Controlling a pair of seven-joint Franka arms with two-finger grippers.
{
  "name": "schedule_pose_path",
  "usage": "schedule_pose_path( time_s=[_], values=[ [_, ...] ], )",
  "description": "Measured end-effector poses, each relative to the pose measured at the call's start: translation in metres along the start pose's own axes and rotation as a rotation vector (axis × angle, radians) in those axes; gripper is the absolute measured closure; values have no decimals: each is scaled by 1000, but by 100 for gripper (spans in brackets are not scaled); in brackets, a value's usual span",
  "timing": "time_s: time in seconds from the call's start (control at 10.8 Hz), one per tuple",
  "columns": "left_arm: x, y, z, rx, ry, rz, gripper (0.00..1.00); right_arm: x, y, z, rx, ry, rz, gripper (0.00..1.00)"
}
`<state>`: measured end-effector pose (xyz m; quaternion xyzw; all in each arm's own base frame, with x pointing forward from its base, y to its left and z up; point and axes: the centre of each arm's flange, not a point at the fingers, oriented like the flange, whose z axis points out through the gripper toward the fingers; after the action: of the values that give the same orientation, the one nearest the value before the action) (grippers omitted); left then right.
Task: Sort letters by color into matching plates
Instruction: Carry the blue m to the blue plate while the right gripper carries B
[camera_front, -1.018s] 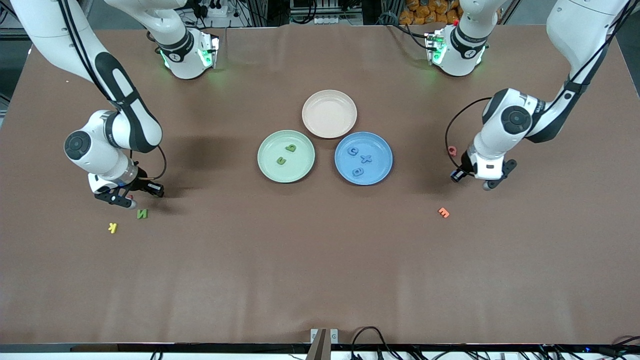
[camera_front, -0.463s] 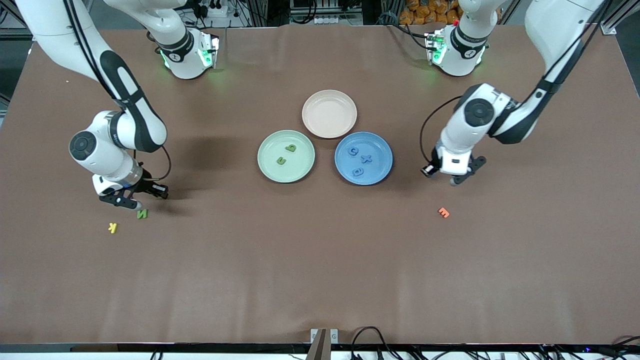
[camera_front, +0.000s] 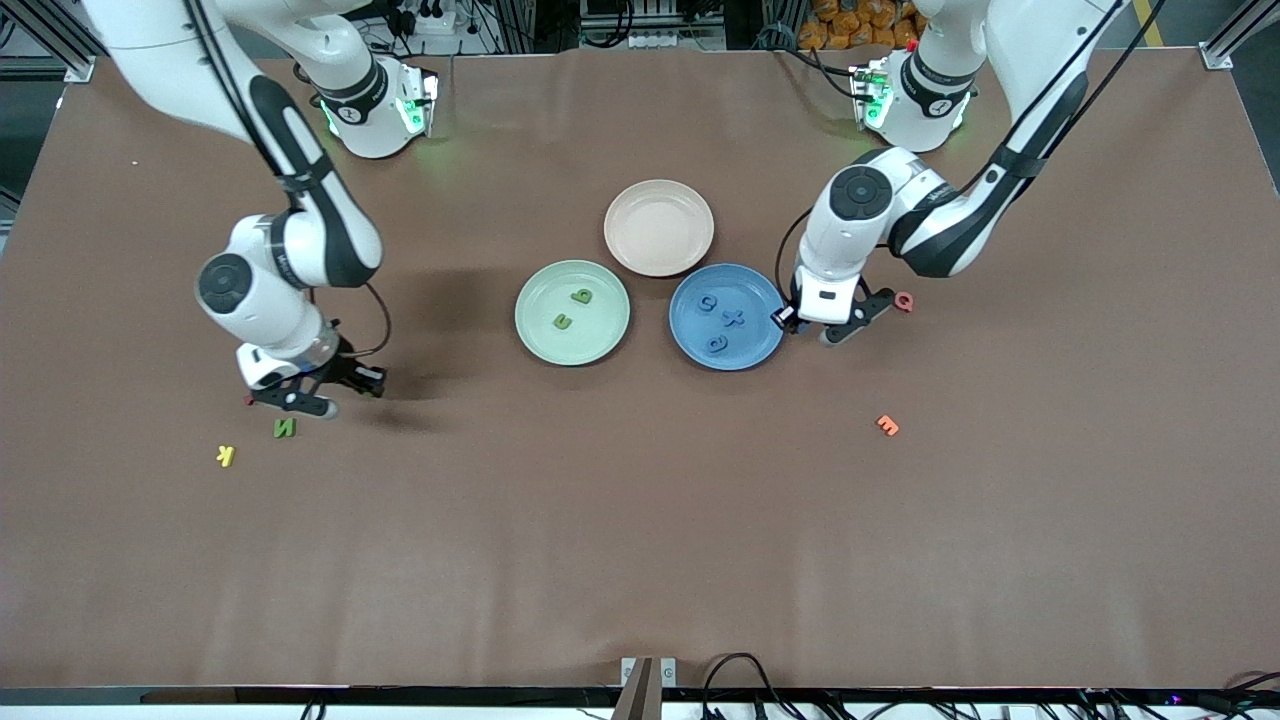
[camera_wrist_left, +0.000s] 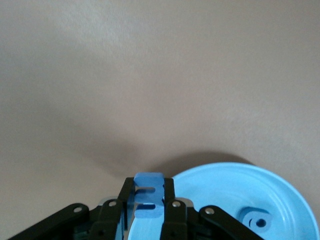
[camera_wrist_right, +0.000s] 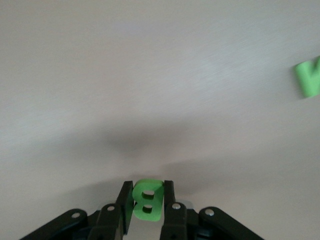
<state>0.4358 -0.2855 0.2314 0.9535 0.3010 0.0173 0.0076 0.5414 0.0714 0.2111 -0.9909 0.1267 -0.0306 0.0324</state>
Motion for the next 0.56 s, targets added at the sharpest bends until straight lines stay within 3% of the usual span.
schedule_pose_path(
  time_s=[0.56],
  values=[
    [-33,7,12,35,-28,31,73,-91,-150,5,22,-33,45,71]
  ],
)
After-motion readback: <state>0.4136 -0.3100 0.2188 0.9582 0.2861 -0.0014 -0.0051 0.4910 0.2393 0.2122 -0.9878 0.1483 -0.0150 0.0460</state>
